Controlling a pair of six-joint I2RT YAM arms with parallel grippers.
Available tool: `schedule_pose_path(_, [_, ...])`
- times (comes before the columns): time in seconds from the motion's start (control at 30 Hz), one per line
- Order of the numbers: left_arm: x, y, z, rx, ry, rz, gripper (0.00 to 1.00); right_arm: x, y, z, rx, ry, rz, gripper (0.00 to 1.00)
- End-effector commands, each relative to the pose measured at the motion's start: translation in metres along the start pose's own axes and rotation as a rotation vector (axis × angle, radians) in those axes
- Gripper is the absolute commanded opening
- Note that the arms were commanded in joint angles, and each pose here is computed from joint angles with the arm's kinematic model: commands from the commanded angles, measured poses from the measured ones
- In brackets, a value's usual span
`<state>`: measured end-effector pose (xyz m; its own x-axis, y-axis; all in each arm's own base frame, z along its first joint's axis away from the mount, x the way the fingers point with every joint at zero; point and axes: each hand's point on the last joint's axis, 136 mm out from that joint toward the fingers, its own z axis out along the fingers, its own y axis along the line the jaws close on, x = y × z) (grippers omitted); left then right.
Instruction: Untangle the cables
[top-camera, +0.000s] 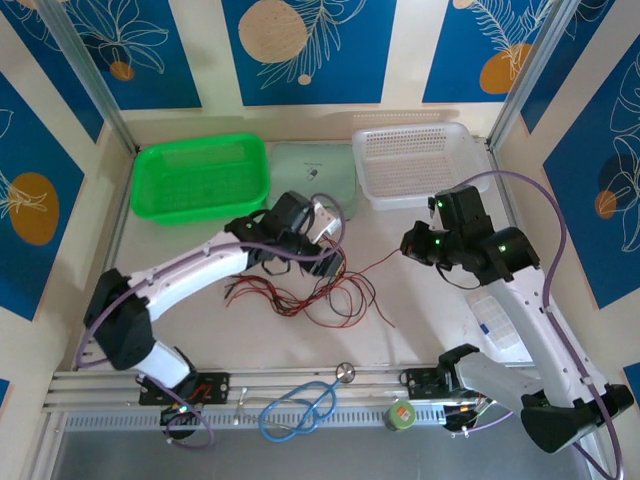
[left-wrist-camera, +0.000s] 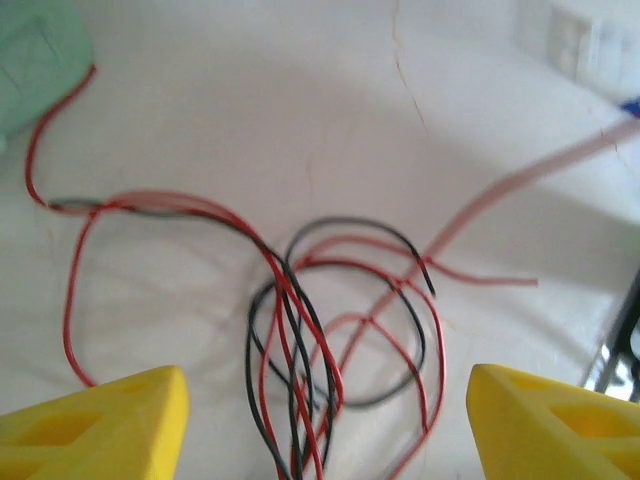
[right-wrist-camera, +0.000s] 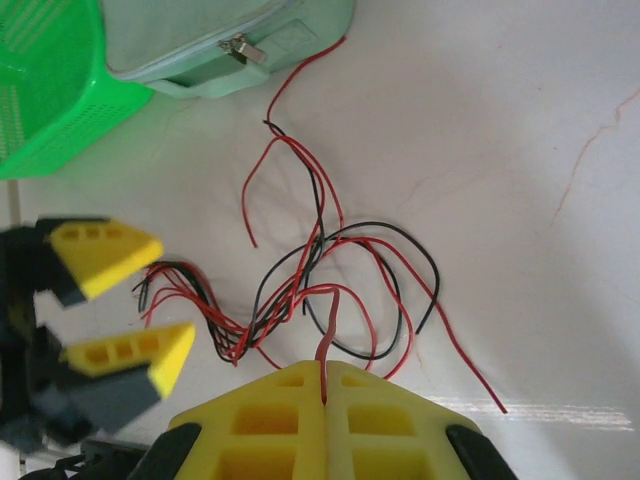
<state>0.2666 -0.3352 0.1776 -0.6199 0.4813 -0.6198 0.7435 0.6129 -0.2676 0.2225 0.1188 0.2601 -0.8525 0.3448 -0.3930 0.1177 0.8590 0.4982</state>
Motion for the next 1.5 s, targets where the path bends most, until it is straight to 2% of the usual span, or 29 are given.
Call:
schedule_pose_path(0.0, [0.009,0.006,0.038,0.078,0.099,-0.069,0.72,0.006,0.008,-0.002,-0.049,0.017,0.006,0.00])
schedule_pose_path(0.27, [0.020,0.014,0.090,0.122,0.269,-0.112,0.71,0.013,0.011,0.000,-0.057,0.032,-0.009,0.00])
schedule_pose_path(0.53, [0.061,0.011,0.089,0.155,0.403,-0.144,0.69,0.014,0.009,-0.001,-0.048,0.025,-0.013,0.00])
schedule_pose_path(0.8, [0.100,0.017,0.104,0.147,0.488,-0.184,0.61,0.000,0.012,-0.016,-0.033,-0.029,-0.039,0.00])
schedule_pose_path(0.9, [0.105,0.024,0.110,0.115,0.496,-0.187,0.49,-0.007,0.014,-0.025,-0.035,-0.055,-0.046,0.00])
schedule_pose_path(1.0, [0.106,0.032,0.113,0.073,0.482,-0.188,0.27,-0.013,0.016,-0.034,-0.037,-0.081,-0.054,0.00])
schedule_pose_path(1.1, [0.106,0.041,0.111,0.014,0.465,-0.182,0.01,-0.021,0.019,-0.047,-0.039,-0.112,-0.070,0.00])
schedule_pose_path(1.3, [0.108,0.055,0.097,-0.083,0.440,-0.156,0.00,-0.055,0.034,-0.093,-0.044,-0.246,-0.131,0.00])
schedule_pose_path(1.47, [0.112,0.059,0.093,-0.108,0.423,-0.143,0.00,-0.096,0.048,-0.149,-0.044,-0.431,-0.178,0.00])
